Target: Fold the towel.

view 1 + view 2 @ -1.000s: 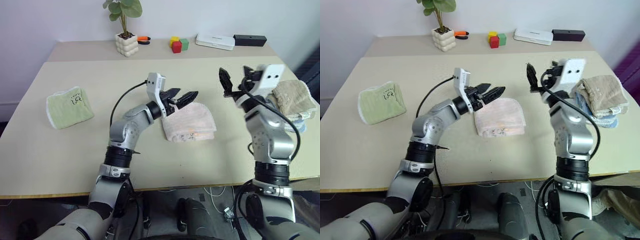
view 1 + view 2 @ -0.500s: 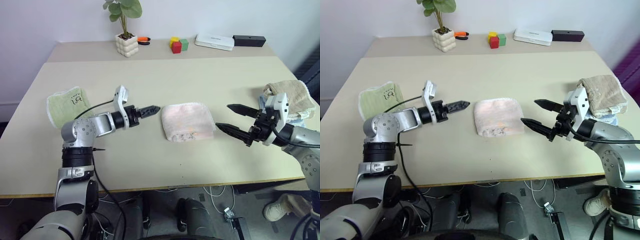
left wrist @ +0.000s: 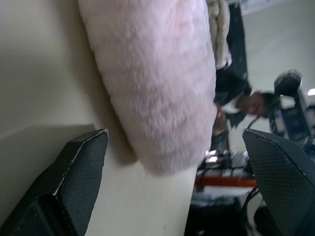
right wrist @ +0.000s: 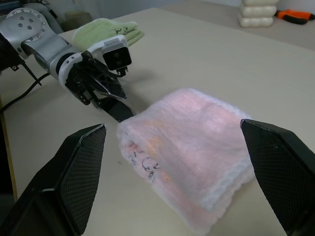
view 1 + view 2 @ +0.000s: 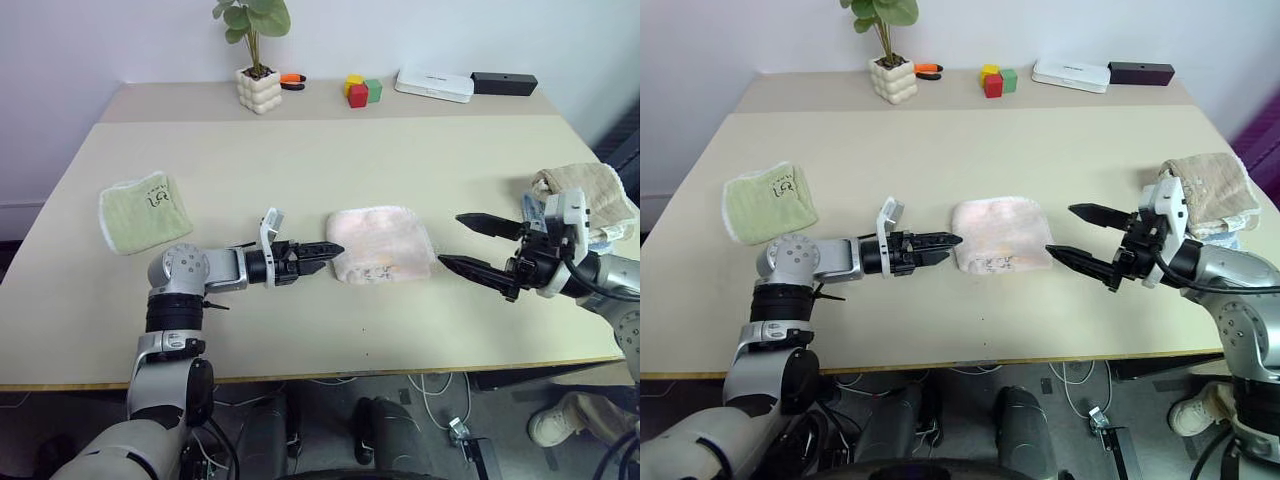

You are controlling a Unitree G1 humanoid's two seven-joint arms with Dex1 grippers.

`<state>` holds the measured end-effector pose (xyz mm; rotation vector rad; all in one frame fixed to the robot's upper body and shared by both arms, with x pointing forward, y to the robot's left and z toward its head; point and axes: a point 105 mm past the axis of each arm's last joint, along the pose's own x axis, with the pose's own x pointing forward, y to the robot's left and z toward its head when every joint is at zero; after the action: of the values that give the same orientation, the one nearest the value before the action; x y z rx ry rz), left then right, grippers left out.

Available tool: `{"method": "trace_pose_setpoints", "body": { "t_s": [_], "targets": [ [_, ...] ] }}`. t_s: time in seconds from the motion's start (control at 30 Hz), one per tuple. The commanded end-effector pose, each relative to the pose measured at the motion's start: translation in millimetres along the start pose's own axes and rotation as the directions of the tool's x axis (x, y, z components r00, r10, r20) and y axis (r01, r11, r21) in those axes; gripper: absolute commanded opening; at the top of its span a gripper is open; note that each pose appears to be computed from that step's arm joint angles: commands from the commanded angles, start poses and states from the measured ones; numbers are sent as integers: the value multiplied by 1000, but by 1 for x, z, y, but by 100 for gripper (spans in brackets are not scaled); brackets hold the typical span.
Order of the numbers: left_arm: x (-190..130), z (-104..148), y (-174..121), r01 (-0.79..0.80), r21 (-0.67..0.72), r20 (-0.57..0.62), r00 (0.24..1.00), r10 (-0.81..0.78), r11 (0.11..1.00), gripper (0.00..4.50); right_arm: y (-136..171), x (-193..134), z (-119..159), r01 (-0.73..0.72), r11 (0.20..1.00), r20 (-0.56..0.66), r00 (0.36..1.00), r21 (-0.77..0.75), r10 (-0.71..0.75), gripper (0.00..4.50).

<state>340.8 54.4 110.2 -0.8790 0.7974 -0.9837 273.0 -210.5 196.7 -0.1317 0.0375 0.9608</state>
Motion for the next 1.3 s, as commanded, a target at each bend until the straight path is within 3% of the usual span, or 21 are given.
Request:
{"method": "trace_pose_setpoints", "body": {
  "t_s": [0.03, 0.27, 0.57, 0.73, 0.87, 1.0, 1.1, 1.17, 1.3],
  "targets": [
    [23, 2, 0, -5, -47, 13, 1000, 6, 999, 448, 6, -2, 19, 5, 998, 38, 999, -66, -2, 445],
    [58, -3, 2, 4, -166, -6, 1000, -5, 986, 448, 5, -1, 27, 48, 994, 54, 998, -95, -43, 445],
    [63, -7, 5, -13, -208, -47, 999, 4, 978, 4, 5, -2, 25, 79, 992, 51, 996, -97, -74, 450],
    [61, -2, 1, 6, -204, -33, 999, -13, 979, 4, 6, -1, 23, 81, 993, 52, 996, -91, -76, 450],
    [51, 33, -2, 37, -139, 156, 988, -15, 990, 4, 7, 0, 21, 75, 994, 57, 996, -79, -70, 450],
    [19, 86, -12, 12, 11, 417, 909, -16, 1000, 4, 10, 3, 24, 44, 998, 98, 994, -37, -41, 450],
    [1, 100, -17, -3, 65, 502, 864, -29, 998, 4, 12, 8, 20, 18, 1000, 93, 996, 8, -19, 450],
    [-13, 106, -27, -20, 171, 562, 823, -81, 985, 4, 16, 15, 19, -13, 999, 108, 994, 30, 9, 450],
    [-40, 121, -37, -93, 240, 711, 694, -110, 966, 4, 19, 30, 20, -45, 998, 141, 989, 43, 39, 450]
  ]
}}
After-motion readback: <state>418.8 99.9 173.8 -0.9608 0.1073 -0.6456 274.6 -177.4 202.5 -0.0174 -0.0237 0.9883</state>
